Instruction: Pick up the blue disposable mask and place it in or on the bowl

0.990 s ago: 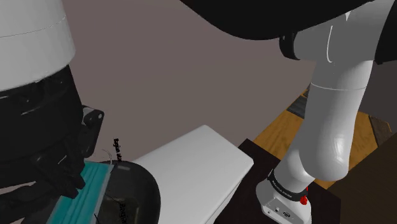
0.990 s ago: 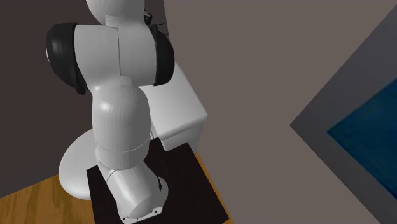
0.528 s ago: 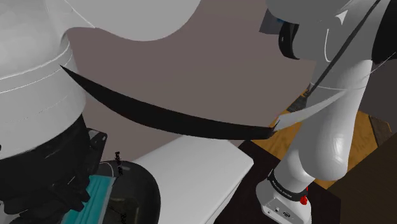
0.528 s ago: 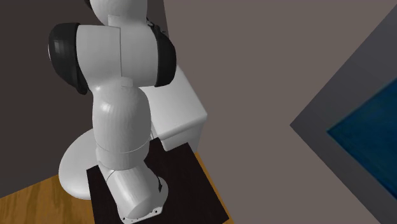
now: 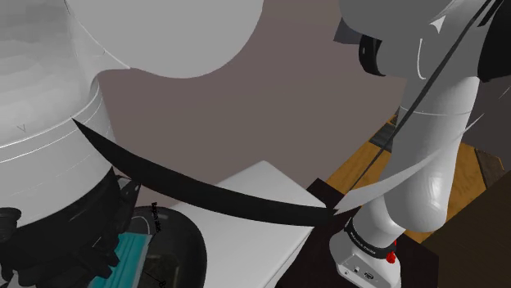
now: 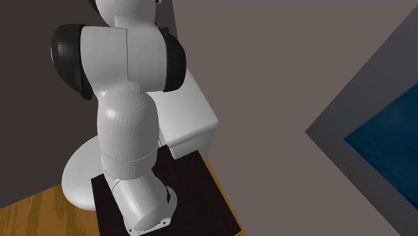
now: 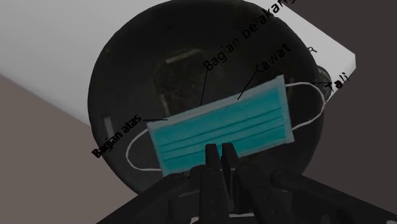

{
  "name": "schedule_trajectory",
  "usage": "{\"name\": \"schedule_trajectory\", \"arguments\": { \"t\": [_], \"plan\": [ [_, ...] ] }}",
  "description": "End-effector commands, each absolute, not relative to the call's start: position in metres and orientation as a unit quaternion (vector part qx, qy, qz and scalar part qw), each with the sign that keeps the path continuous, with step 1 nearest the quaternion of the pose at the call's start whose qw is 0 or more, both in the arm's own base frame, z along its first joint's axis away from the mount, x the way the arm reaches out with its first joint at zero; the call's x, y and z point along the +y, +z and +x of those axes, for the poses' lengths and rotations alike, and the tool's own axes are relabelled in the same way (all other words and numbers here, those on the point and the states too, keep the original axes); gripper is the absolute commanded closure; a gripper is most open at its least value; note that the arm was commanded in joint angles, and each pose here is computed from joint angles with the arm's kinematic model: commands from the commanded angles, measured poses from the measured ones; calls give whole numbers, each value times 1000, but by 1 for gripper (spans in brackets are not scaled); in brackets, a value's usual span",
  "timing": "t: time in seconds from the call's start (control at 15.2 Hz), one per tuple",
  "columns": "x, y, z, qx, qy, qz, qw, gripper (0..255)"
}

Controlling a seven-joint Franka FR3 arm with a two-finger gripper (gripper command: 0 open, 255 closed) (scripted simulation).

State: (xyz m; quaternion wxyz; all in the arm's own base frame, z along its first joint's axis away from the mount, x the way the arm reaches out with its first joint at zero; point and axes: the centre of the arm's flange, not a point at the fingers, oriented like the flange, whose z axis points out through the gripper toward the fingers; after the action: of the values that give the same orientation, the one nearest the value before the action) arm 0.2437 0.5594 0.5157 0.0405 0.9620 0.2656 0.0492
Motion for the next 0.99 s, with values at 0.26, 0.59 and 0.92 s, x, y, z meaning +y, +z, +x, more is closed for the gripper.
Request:
{"name": "schedule_trajectory", "arguments": {
  "t": [0.26, 0.59, 0.92],
  "plan": [
    [559, 516, 244, 266, 49, 962, 40, 0],
    [561, 555, 239, 266, 49, 962, 40, 0],
    [562, 565, 238, 266, 49, 962, 40, 0]
  ]
}}
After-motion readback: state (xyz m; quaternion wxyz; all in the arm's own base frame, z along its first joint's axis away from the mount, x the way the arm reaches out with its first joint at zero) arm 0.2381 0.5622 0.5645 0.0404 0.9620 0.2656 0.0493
